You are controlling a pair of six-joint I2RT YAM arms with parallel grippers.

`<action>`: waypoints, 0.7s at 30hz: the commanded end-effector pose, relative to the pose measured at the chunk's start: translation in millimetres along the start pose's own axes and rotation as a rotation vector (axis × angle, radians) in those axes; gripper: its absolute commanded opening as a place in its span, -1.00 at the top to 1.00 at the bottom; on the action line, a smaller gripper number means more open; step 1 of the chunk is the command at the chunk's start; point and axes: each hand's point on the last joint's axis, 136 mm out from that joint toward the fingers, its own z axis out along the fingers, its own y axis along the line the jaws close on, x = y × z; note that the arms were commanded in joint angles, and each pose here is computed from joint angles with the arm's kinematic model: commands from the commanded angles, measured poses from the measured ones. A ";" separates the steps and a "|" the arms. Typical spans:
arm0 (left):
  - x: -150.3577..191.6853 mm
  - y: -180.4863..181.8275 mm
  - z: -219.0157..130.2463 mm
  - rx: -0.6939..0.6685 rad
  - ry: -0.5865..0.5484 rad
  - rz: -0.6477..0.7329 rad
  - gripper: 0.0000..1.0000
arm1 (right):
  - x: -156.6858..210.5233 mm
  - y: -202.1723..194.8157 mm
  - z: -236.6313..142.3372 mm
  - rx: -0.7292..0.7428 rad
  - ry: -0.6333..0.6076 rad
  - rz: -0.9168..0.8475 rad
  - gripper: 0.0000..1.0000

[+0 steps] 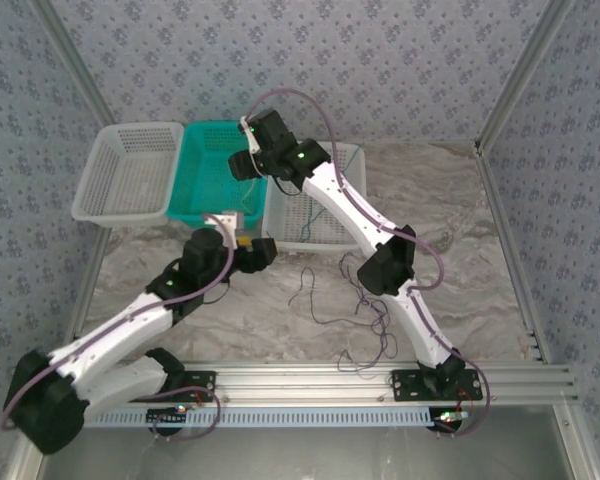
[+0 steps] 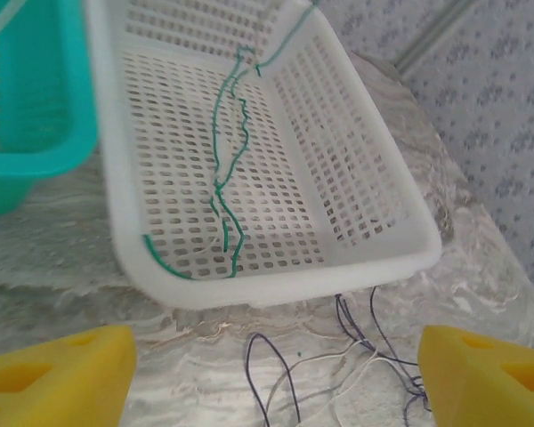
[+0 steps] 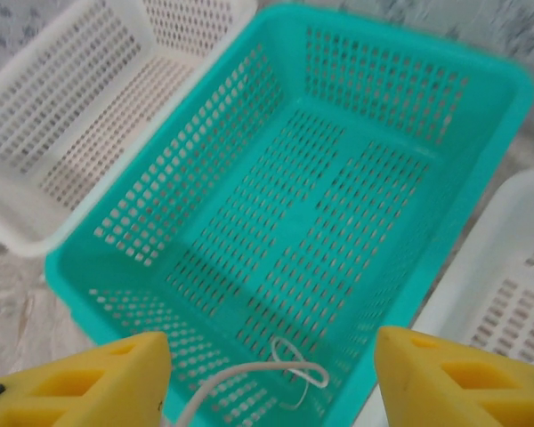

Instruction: Untangle the cables

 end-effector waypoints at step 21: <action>-113.9 -31.3 77.9 0.043 -0.382 0.175 1.00 | -31.1 -11.9 -60.9 0.014 -0.066 0.160 -0.52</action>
